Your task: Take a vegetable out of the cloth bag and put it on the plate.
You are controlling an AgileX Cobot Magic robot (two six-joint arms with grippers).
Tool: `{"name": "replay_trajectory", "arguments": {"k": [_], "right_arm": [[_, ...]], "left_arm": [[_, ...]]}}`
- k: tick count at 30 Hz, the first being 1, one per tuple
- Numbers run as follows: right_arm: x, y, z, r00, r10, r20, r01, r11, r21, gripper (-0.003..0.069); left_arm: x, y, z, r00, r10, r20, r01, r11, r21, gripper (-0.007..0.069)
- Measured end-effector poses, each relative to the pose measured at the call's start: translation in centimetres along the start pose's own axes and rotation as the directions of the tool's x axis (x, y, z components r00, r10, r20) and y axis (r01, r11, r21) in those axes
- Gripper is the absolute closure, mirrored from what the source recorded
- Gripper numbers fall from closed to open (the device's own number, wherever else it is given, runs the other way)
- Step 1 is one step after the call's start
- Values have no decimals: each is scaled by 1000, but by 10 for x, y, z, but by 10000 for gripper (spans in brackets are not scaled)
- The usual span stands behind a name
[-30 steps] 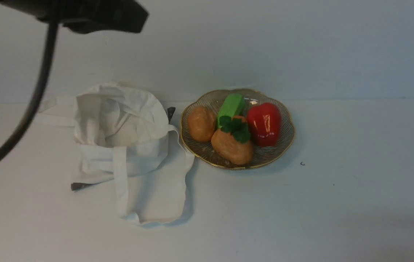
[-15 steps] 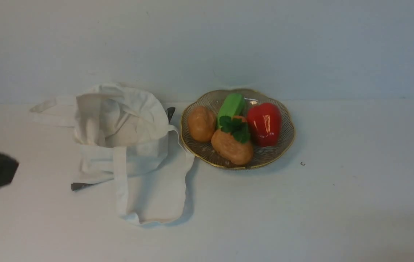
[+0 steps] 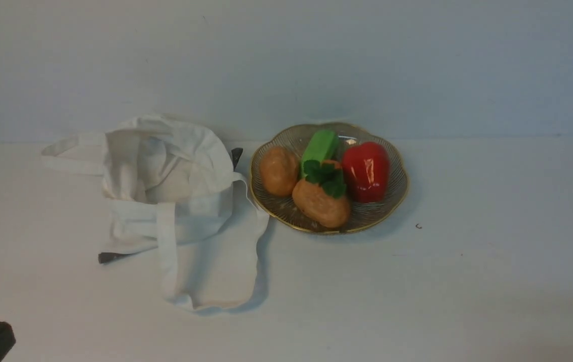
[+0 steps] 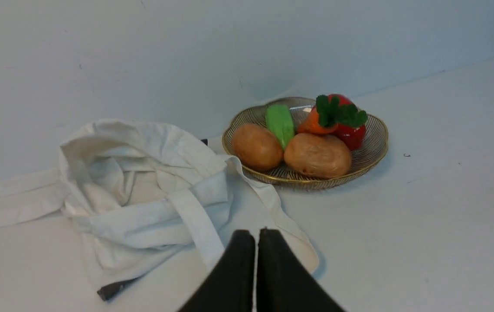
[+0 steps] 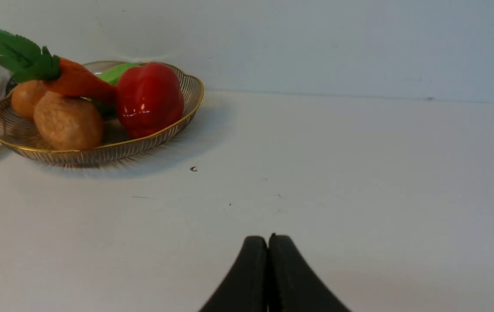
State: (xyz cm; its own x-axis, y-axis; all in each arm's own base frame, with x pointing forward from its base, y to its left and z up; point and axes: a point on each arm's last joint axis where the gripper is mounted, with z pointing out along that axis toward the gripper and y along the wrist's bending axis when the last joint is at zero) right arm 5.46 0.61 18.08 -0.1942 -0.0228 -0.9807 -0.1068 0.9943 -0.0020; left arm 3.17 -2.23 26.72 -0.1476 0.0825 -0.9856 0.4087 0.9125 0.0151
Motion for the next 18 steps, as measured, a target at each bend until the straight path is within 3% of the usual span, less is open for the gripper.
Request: {"name": "replay_trajectory", "arguments": {"k": [18], "right_arm": [[0, 0, 0, 1000, 1, 0, -1, 1000, 0, 673]], "left_arm": [[35, 2, 14, 995, -1, -105, 0, 1000, -7, 630]]}}
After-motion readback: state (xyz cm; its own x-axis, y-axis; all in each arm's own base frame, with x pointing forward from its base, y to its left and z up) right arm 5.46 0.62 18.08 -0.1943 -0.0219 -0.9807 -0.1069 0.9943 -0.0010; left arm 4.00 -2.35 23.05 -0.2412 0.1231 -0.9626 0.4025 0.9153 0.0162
